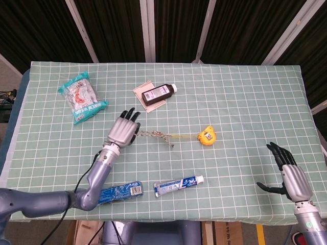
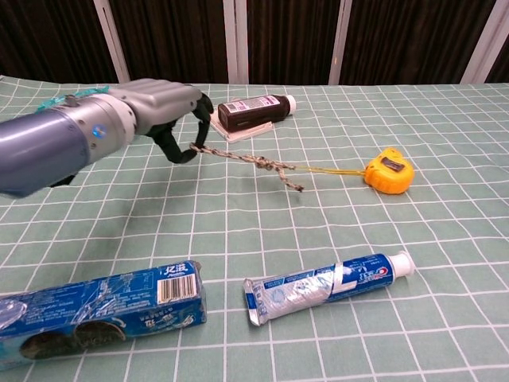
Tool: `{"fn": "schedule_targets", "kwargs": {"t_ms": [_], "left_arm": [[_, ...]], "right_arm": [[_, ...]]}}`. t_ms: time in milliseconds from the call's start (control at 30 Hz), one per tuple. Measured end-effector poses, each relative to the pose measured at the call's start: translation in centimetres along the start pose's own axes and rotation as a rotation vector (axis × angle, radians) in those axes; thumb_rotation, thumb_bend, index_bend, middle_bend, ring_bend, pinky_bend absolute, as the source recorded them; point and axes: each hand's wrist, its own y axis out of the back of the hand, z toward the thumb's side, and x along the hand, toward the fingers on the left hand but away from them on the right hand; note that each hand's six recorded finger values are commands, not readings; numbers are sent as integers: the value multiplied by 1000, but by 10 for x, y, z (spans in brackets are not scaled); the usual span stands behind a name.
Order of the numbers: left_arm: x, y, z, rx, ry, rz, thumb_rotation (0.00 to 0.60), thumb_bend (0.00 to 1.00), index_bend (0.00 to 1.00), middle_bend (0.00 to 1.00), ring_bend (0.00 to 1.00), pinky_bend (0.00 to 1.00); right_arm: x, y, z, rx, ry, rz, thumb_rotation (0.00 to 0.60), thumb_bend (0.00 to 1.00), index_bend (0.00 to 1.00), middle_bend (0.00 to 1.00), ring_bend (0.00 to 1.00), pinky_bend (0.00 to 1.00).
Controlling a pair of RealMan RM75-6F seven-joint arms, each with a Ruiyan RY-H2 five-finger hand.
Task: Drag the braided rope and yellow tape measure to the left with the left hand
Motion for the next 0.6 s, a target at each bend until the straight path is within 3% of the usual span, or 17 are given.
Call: {"fn": "schedule_targets", "kwargs": {"t_ms": [233, 600], "left_arm": [[-34, 14, -62, 2, 80, 28, 600, 549, 567, 113, 4, 141], [-113, 11, -185, 32, 275, 10, 600, 550, 567, 113, 3, 141]], "right_arm": [[1, -1, 1, 23, 4, -4, 600, 115, 0, 0, 0, 0], [2, -4, 4, 54, 13, -7, 600, 115, 0, 0, 0, 0]]}}
